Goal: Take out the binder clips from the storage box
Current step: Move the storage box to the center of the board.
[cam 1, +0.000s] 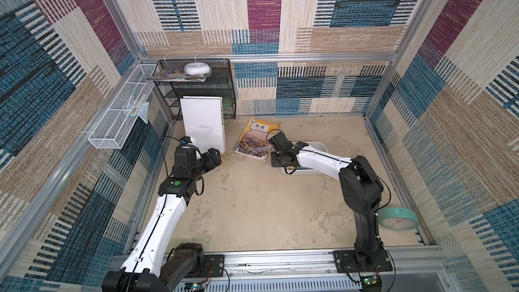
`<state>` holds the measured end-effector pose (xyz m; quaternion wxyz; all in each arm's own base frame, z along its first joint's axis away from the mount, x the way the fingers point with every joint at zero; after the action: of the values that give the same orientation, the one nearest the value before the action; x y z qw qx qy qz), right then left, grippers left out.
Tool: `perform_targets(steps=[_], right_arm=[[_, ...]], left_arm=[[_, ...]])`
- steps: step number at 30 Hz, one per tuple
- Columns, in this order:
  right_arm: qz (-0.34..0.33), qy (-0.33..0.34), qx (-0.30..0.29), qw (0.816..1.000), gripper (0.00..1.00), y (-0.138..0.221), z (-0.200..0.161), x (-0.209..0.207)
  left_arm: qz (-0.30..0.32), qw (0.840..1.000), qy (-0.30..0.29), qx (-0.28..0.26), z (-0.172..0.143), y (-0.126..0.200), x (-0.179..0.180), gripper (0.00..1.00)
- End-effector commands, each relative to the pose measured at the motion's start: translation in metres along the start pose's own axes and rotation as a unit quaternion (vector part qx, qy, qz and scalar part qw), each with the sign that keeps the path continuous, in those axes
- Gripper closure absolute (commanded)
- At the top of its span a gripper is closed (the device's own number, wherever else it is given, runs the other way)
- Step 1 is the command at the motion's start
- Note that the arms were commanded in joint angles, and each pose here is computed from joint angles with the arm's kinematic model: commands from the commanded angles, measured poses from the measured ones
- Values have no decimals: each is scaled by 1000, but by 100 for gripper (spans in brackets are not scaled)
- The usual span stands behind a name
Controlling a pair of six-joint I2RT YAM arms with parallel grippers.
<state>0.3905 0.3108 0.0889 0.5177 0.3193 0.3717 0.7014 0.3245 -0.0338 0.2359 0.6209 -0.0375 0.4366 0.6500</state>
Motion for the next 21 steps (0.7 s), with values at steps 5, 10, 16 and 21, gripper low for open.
perform_targets(steps=[5, 10, 16, 21], right_arm=[[43, -26, 30, 998, 100, -13, -10, 44], [53, -26, 23, 998, 72, -10, 0, 50], [55, -7, -44, 997, 35, 33, 40, 50], [27, 26, -97, 995, 22, 77, 64, 23]], left_arm=[[6, 1000, -1, 1, -4, 5, -2, 12], [2, 1000, -1, 12, -9, 7, -6, 16], [-14, 999, -9, 40, -21, 3, -23, 24], [-38, 994, -53, 90, -42, -13, -57, 36]])
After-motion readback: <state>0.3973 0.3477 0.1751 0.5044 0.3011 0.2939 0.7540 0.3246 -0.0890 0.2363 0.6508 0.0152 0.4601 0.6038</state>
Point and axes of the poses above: each gripper's point midway between its finger pads, its own y axis back along the fingers, its own x axis along the line the jaws close on, z = x × y, the point moved 2 cm from there along y, back along the fingers, and after that the axes turned 9 degrees about y, right-handed, at the moved point
